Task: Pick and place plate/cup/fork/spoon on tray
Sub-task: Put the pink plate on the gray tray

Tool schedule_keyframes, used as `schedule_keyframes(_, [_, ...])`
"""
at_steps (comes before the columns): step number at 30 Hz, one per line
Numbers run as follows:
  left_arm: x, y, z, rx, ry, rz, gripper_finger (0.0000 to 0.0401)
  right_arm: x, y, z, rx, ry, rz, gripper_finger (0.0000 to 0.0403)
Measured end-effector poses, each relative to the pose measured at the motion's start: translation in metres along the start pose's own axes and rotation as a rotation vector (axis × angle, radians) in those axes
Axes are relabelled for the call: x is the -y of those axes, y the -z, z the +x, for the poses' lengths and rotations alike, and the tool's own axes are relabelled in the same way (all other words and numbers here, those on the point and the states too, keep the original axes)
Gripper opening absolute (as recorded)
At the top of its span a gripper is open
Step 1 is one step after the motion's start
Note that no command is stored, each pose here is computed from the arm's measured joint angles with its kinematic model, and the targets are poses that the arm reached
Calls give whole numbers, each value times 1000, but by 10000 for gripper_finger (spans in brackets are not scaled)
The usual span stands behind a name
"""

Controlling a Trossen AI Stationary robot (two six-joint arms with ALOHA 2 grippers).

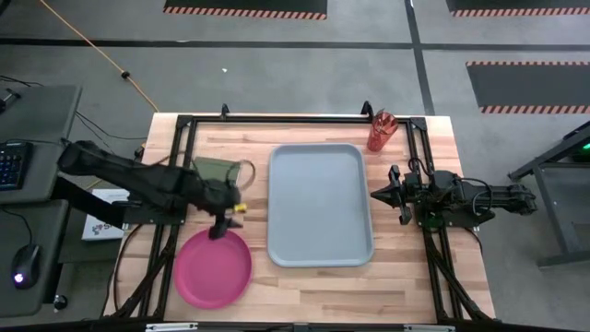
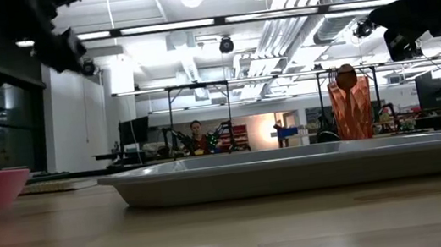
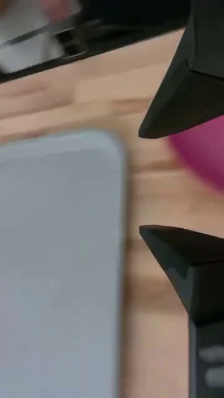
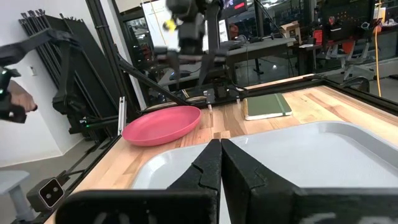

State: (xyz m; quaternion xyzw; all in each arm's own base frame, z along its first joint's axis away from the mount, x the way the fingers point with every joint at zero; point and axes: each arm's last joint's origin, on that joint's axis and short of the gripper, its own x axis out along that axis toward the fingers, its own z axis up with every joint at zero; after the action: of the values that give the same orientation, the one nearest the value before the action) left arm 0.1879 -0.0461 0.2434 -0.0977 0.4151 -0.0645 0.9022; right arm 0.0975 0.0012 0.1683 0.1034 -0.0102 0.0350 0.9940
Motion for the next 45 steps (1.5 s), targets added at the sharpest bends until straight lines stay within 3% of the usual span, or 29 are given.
schedule_keyframes(6, [15,21,35,-279,-9,65,230,0,0,0,0,0,0,0])
schedule_keyframes(14, [16,33,71,-420,-110,247,230,0,0,0,0,0,0,0])
schedule_keyframes(30, [12,53,105,-646,-57,225,224,0,0,0,0,0,0,0])
schedule_keyframes(34, [12,52,103,-639,-61,230,189,0,0,0,0,0,0,0])
schedule_keyframes(43, [10,34,92,-642,-60,267,21,0,0,0,0,0,0,0])
schedule_keyframes(45, [10,27,88,-659,-59,259,10,0,0,0,0,0,0,0])
